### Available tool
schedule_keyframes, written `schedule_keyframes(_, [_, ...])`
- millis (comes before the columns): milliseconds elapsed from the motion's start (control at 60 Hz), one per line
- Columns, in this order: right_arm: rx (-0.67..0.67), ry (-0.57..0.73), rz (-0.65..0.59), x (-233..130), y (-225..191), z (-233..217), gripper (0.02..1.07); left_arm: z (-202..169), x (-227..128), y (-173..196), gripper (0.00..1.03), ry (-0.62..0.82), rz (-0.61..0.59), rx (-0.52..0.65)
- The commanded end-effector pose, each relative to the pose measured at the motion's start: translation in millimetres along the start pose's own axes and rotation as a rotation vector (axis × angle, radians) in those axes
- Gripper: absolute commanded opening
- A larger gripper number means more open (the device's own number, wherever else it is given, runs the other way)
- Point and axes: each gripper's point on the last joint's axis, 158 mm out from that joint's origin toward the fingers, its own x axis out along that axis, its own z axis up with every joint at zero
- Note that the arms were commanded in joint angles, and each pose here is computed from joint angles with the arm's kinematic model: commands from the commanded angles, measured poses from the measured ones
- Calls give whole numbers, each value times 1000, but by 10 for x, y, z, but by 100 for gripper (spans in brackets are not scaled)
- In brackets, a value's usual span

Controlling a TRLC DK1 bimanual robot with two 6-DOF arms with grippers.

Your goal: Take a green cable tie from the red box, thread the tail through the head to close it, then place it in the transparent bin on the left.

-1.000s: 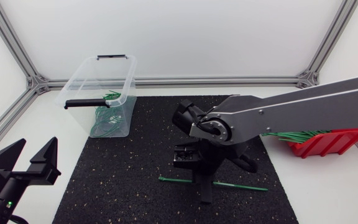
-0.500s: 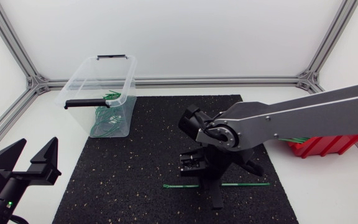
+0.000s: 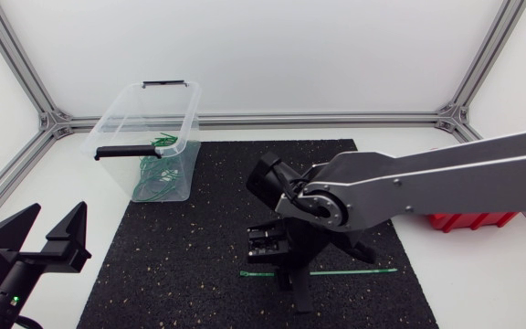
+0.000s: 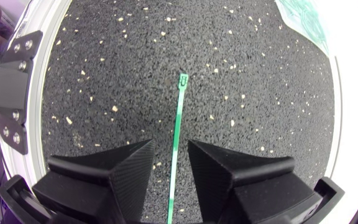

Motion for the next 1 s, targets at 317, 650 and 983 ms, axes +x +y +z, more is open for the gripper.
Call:
schedule_keyframes(317, [1, -10, 27, 252, -17, 190, 49, -273, 17, 15, 99, 73, 3, -10])
schedule_keyframes(650, [26, 6, 32, 364, -148, 40, 49, -262, 16, 22, 99, 68, 5, -10])
schedule_keyframes(983, [43, -4, 4, 364, -326, 0, 48, -262, 16, 18, 99, 68, 4, -10])
